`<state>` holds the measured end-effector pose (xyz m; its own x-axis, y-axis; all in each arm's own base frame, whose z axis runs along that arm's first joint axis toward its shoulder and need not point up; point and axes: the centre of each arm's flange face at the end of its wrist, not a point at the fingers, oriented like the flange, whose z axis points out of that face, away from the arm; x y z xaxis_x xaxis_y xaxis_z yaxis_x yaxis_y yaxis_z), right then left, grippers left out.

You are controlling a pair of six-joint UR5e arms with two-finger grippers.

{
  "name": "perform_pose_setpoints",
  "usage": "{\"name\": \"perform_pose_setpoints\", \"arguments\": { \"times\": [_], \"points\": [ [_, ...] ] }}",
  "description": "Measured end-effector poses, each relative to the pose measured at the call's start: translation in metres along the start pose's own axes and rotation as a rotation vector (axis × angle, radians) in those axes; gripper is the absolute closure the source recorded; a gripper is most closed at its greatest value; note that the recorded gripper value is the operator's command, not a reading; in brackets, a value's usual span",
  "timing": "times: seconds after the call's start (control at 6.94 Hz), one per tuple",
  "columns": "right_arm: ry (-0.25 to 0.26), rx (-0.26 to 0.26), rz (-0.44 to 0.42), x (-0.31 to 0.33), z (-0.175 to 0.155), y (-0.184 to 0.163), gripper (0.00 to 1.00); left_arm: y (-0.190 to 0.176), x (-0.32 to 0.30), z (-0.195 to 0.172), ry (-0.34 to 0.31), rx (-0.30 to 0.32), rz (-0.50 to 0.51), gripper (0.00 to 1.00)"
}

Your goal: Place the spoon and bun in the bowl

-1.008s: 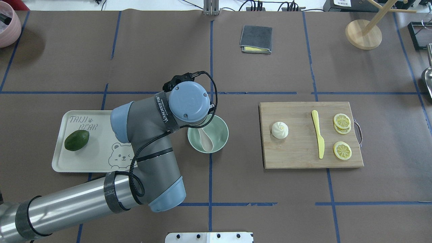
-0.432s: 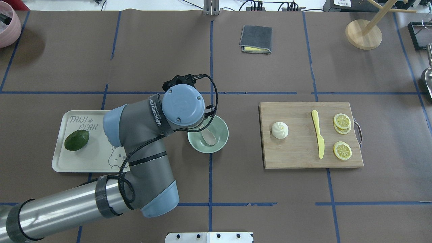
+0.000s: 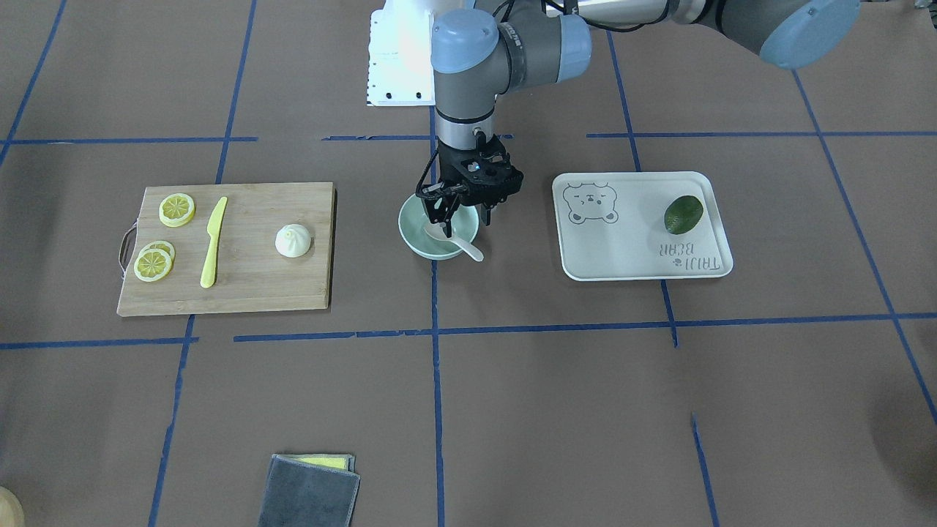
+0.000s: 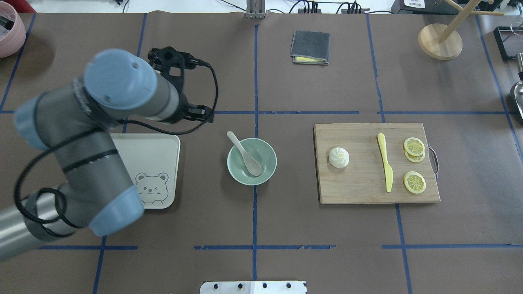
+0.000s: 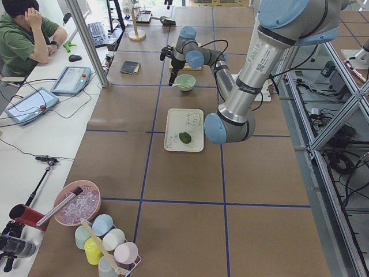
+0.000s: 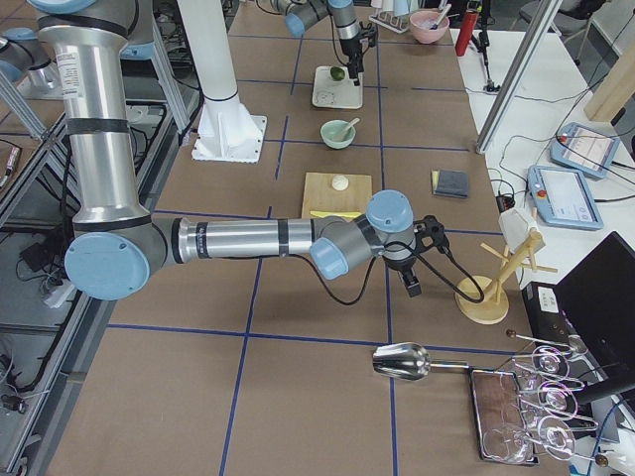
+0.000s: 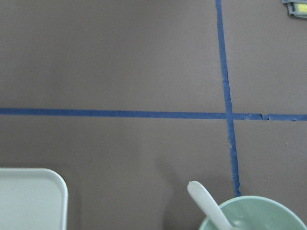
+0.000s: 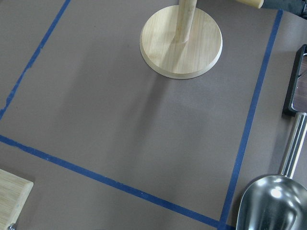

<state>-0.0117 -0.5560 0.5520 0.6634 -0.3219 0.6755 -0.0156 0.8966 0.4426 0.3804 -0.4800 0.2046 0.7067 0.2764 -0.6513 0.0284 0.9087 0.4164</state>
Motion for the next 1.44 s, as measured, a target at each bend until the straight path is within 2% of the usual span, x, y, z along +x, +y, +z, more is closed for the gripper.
{"name": "perform_pose_setpoints", "arguments": {
  "times": [0.14, 0.29, 0.43, 0.58, 0.72, 0.86, 1.01, 1.15, 1.3, 1.44],
  "points": [
    [-0.024, 0.027, 0.011, -0.029, -0.004, -0.012, 0.0, -0.021, -0.098, -0.02, -0.018, -0.029, 0.16, 0.0],
    [-0.059, 0.051, -0.003, -0.064, -0.004, -0.021, 0.0, -0.035, -0.212, -0.041, -0.041, -0.062, 0.254, 0.0],
    [-0.093, 0.063, -0.025, -0.096, 0.0, -0.031, 0.0, -0.038, -0.321, -0.056, -0.075, -0.096, 0.292, 0.0],
    [-0.128, 0.07, -0.037, -0.13, 0.005, -0.046, 0.0, -0.024, -0.432, -0.065, -0.114, -0.146, 0.303, 0.0],
    [-0.164, 0.069, -0.039, -0.168, 0.009, -0.06, 0.0, 0.001, -0.524, -0.069, -0.141, -0.198, 0.253, 0.0],
    [-0.191, 0.054, -0.029, -0.207, 0.015, -0.074, 0.0, 0.036, -0.591, -0.071, -0.15, -0.239, 0.171, 0.0],
    [-0.188, 0.021, -0.011, -0.256, 0.026, -0.09, 0.0, 0.084, -0.634, -0.069, -0.127, -0.265, 0.091, 0.0],
    [-0.139, -0.017, -0.008, -0.312, 0.038, -0.099, 0.0, 0.131, -0.651, -0.067, -0.064, -0.268, 0.024, 0.0],
    [-0.081, -0.043, -0.022, -0.36, 0.046, -0.093, 0.0, 0.159, -0.648, -0.07, -0.01, -0.257, -0.019, 0.0],
    [-0.045, -0.059, -0.019, -0.396, 0.053, -0.077, 0.0, 0.166, -0.636, -0.078, 0.004, -0.243, -0.069, 0.0]
  ]
}}
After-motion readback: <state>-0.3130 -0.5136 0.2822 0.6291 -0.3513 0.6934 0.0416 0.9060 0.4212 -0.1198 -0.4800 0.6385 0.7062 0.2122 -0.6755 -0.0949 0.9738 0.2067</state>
